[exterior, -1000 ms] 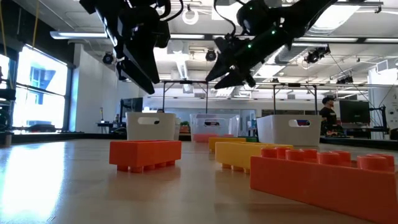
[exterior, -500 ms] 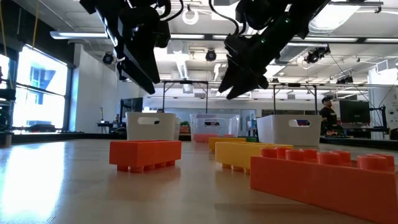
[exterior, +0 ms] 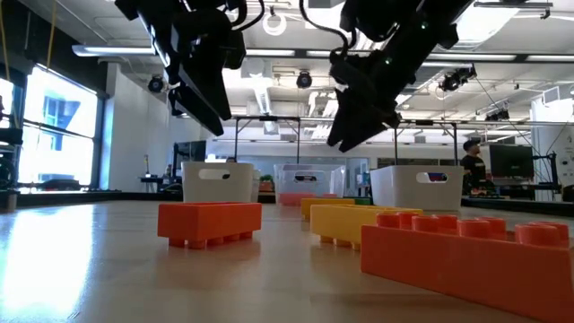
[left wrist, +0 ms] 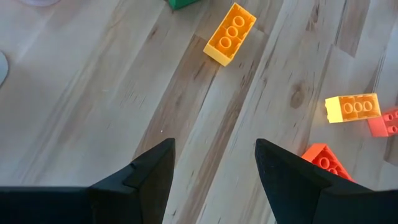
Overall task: Sort & place blocks by color
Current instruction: Put the green game piece into the left white bin
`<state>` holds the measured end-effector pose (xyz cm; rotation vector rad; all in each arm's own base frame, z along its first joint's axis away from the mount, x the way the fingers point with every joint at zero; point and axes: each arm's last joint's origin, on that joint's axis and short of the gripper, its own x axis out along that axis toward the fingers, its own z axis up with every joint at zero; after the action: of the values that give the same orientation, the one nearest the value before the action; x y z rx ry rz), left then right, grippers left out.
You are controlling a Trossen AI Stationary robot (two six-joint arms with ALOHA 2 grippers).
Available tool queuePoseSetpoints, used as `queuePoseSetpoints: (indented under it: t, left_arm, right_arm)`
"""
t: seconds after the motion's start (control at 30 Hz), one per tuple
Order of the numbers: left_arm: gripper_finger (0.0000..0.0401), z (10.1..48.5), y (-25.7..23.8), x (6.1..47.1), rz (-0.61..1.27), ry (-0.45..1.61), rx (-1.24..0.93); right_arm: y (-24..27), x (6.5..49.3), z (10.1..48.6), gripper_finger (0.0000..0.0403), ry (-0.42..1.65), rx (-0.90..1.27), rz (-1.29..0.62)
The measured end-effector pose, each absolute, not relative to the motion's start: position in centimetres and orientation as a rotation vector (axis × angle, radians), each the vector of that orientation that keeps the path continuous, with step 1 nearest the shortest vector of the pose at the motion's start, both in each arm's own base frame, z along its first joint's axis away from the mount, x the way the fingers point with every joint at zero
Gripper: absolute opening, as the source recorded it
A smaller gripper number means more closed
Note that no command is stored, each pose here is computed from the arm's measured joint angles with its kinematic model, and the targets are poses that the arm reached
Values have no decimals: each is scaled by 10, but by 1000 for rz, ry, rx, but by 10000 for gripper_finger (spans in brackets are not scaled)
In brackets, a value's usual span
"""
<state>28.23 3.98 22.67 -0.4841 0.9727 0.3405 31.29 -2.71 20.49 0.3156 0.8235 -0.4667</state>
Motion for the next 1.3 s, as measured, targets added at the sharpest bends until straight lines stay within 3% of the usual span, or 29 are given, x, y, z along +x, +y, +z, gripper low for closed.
queuePoseSetpoints:
  t: [0.9, 1.0, 1.17, 1.3]
  left_arm:
    - [209, 228, 50, 283, 381, 930, -522]
    - [209, 228, 51, 283, 378, 928, -516]
    - [209, 231, 51, 286, 369, 892, -514]
    - [209, 233, 52, 290, 358, 845, -510]
  right_arm:
    - [-27, 328, 132, 203, 1070, 326, -490]
    - [-27, 328, 129, 184, 1077, 355, -500]
    - [-27, 328, 130, 108, 1076, 372, -497]
    - [-26, 328, 130, 109, 1079, 371, -490]
